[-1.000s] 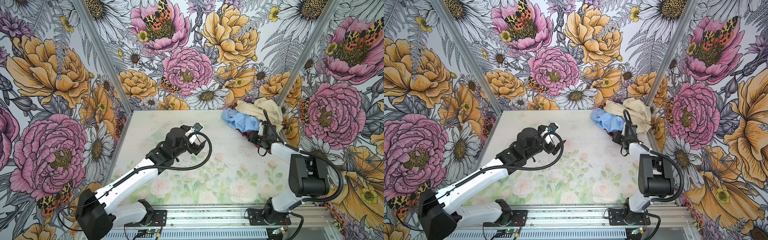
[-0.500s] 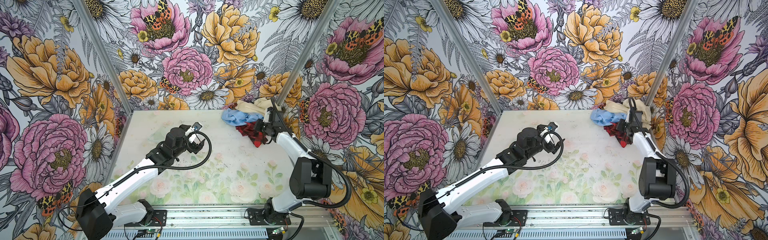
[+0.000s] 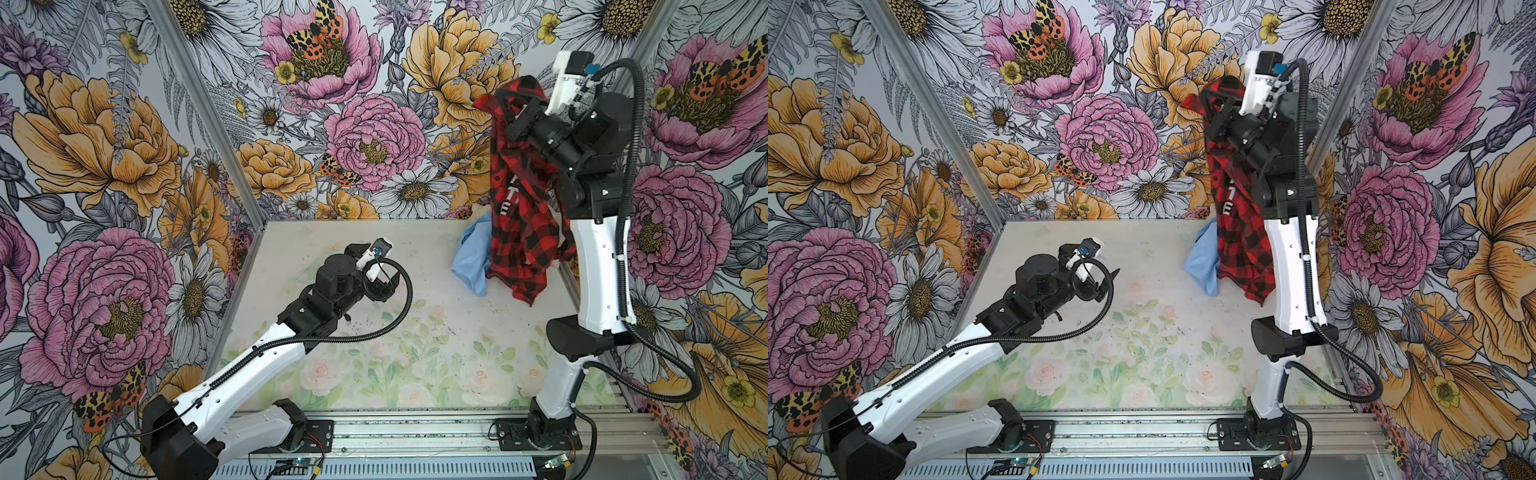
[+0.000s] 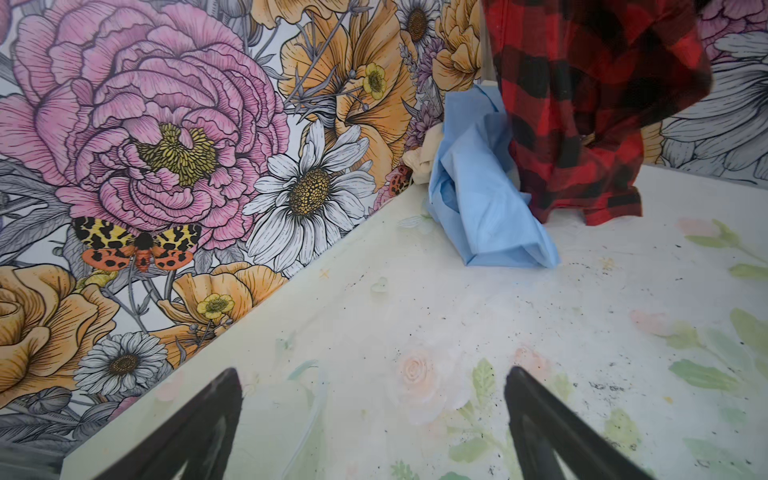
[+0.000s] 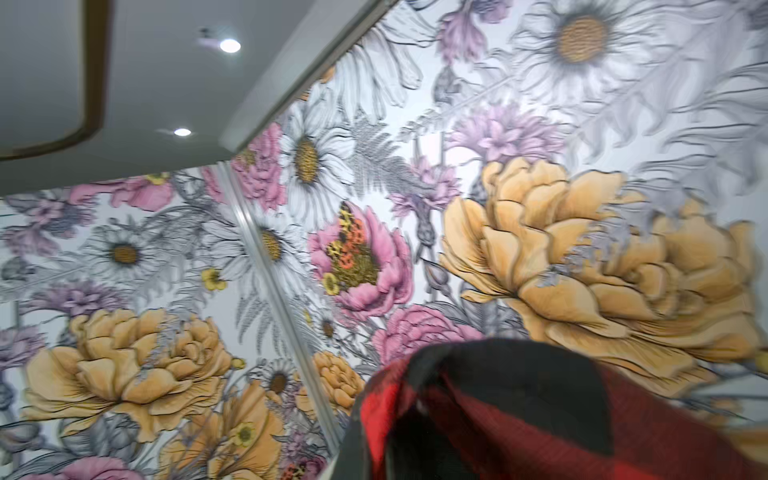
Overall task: Pick out a specific cloth from the pile
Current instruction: 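Grasp the red plaid shirt with the right gripper and lift it high, then swing the lifted shirt toward the left gripper and lay it on the table, then grasp the printed back of the shirt with the left gripper while the right gripper holds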
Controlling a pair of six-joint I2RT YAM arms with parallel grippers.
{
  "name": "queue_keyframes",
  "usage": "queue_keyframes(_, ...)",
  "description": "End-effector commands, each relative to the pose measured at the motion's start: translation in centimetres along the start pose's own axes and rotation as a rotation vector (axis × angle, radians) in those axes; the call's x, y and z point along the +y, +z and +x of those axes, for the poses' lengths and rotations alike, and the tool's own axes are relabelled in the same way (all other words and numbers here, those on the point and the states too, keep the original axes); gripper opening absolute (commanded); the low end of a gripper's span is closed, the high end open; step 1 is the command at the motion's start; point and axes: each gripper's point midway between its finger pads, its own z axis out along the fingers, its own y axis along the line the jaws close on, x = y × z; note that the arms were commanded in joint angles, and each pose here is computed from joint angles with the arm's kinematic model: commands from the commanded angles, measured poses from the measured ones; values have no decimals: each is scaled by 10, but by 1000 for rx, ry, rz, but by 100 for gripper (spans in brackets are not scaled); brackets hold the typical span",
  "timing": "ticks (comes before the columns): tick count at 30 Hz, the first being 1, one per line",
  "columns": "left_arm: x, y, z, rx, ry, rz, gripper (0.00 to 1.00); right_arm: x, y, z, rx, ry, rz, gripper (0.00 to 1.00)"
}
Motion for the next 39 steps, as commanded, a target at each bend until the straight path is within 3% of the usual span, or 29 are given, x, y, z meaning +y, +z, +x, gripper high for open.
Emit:
queue_keyframes(1,25,-9,-1,-38,-19,-88,99,18,41,51,86,129,-131,0)
queue_keyframes(5,48,-17,-2,-81,-26,-149,99,70,72,74,45,136,-313,0)
queue_keyframes(11,66,-24,3,-91,-20,-209,99,103,95,99,13,179,-426,0)
queue_keyframes(15,70,-21,10,-63,2,-232,99,77,107,146,143,248,-366,0)
queue_keyframes(20,81,-20,20,-27,-3,-290,99,36,93,268,392,277,-267,0)
queue_keyframes(23,93,-17,31,30,-33,-339,99,-9,62,332,388,304,-160,0)
queue_keyframes(25,99,-11,40,75,-65,-337,99,-41,38,367,415,338,-84,23)
queue_keyframes(26,101,-6,47,105,-89,-323,99,-57,26,386,461,359,-47,39)
queue_keyframes(28,96,8,59,162,-132,-252,99,-76,2,420,559,369,14,82)
queue_keyframes(29,95,16,67,201,-155,-241,99,-84,-12,432,593,347,52,99)
queue_keyframes(35,82,66,130,457,-249,-160,99,-108,-100,455,686,138,298,99)
queue_keyframes(39,89,98,156,505,-430,-133,99,-101,-143,472,733,28,327,99)
